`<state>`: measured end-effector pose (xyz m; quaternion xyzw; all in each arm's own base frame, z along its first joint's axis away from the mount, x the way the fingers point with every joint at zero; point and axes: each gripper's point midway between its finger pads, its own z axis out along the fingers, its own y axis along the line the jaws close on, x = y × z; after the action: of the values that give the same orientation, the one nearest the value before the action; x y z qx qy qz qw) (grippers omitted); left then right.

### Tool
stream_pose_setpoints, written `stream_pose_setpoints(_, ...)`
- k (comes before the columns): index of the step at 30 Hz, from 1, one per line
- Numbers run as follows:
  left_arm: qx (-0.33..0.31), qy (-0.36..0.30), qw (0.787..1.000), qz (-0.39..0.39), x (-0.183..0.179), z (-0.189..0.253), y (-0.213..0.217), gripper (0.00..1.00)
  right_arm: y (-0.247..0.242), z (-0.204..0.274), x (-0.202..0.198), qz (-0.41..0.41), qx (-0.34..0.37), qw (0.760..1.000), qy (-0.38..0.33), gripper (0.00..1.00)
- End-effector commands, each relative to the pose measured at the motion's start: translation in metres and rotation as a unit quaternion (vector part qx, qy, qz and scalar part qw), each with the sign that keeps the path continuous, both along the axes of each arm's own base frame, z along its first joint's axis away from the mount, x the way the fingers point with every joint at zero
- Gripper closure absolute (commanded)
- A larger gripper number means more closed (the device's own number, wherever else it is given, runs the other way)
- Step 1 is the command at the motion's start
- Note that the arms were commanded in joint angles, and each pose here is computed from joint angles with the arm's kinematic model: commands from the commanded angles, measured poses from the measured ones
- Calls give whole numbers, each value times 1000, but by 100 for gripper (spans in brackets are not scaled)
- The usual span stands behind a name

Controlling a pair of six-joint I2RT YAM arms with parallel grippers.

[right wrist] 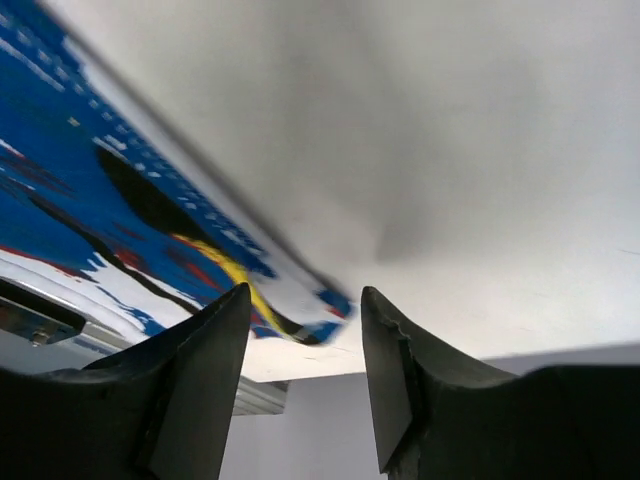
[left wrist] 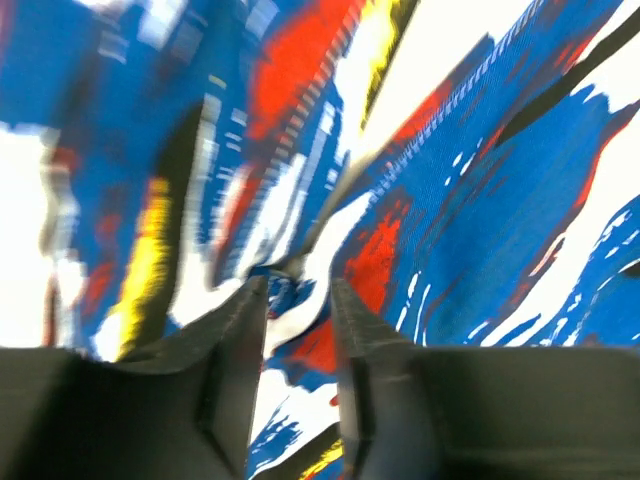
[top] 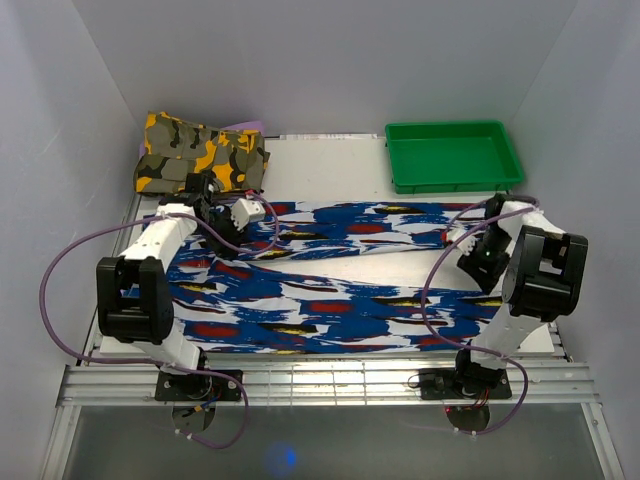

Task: Fold and stack the trousers
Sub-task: Flatten the trousers out

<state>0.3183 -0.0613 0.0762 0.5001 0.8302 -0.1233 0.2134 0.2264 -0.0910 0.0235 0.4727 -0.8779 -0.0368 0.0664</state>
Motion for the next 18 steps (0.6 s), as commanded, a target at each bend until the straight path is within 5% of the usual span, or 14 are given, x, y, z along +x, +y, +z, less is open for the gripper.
stream_pose_setpoints(1, -60, -59, 996, 3, 11, 57, -17, 50, 11, 47, 80, 0, 58, 991, -118, 46)
stream_pose_setpoints(9, -43, -38, 997, 43, 31, 33, -14, 48, 37, 57, 161, 21, 86, 979, -183, 49)
stream_pose_setpoints(18, -22, 2, 999, 49, 37, -7, -22, 46, 42, -6, 150, 113, 48, 981, -147, 44)
